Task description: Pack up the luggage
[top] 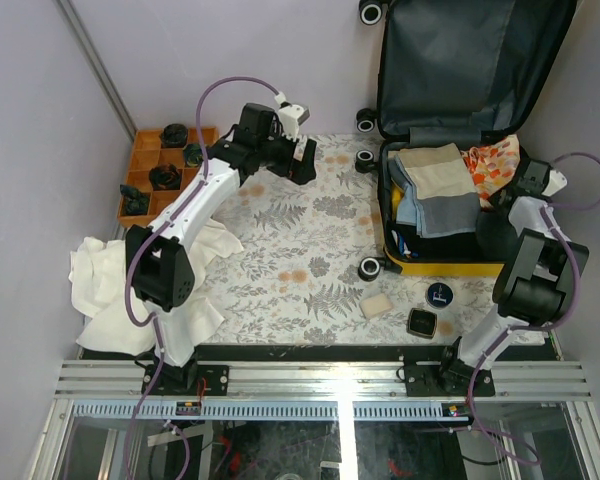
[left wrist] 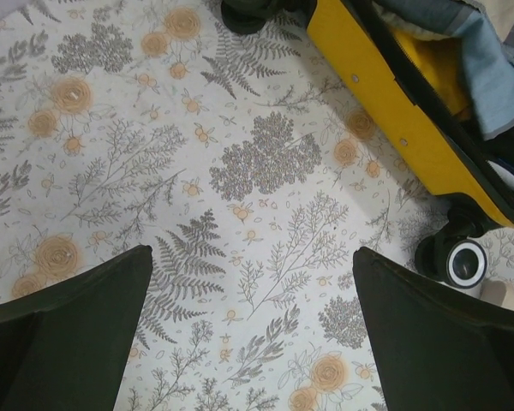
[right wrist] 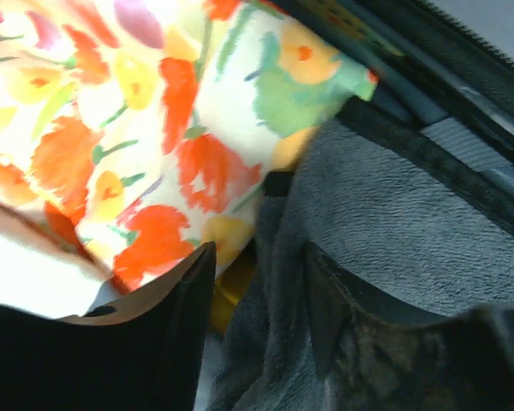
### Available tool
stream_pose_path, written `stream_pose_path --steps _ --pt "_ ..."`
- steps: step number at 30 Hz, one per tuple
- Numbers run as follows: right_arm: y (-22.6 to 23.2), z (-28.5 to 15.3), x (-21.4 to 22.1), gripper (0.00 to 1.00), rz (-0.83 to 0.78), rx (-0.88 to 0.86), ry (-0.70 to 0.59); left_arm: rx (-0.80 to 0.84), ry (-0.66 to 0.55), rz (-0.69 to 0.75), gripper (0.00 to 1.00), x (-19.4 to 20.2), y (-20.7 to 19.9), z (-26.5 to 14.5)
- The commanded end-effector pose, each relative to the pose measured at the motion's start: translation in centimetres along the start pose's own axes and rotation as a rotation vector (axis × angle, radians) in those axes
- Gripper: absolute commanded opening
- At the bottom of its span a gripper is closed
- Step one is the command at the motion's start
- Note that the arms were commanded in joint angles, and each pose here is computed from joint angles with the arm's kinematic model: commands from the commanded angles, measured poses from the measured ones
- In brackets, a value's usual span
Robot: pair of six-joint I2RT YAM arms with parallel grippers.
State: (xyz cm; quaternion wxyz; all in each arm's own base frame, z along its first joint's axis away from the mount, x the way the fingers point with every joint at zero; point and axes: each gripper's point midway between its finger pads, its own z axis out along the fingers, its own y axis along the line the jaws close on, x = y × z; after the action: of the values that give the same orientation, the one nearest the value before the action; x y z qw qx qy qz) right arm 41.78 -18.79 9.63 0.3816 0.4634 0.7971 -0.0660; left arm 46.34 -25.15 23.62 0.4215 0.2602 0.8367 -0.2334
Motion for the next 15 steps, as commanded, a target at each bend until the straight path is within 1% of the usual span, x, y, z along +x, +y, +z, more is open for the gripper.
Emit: stream_pose_path --steps 1,4,6,9,10,11,13,15 --pt "3.9 -4.5 -4.9 0.58 -0.057 -0.188 -0.112 0.005 -0.016 0.036 1.0 0.3 0.1 -0.6" --pt "4.8 -7.3 -5.4 0.77 -0.139 -0.272 -0.118 0.054 -0.017 0.087 1.0 1.3 -0.9 -1.3" --pt "5.5 -9.5 -5.5 0.89 -0.241 -0.349 -0.124 0.089 -0.021 0.125 1.0 2.3 -1.6 -2.0" --pt "7.0 -13.3 -4.2 0.99 -0.437 -0.536 -0.109 0.136 -0.025 0.147 1.0 4.0 -2.8 -3.0" --pt "7.4 -14.7 -3.3 1.0 -0.507 -0.61 -0.096 0.154 -0.023 0.148 1.0 4.6 -3.2 -3.3" --pt "8.1 -16.5 -2.1 0.99 -0.579 -0.719 -0.081 0.178 -0.009 0.146 1.0 5.7 -3.7 -3.5" --pt "8.4 -19.2 -0.2 0.99 -0.691 -0.86 -0.062 0.239 0.003 0.15 1.0 7.0 -4.9 -4.2" --pt "8.4 -21.7 1.6 0.99 -0.786 -0.977 -0.037 0.255 0.021 0.17 1.0 8.5 -6.2 -4.5"
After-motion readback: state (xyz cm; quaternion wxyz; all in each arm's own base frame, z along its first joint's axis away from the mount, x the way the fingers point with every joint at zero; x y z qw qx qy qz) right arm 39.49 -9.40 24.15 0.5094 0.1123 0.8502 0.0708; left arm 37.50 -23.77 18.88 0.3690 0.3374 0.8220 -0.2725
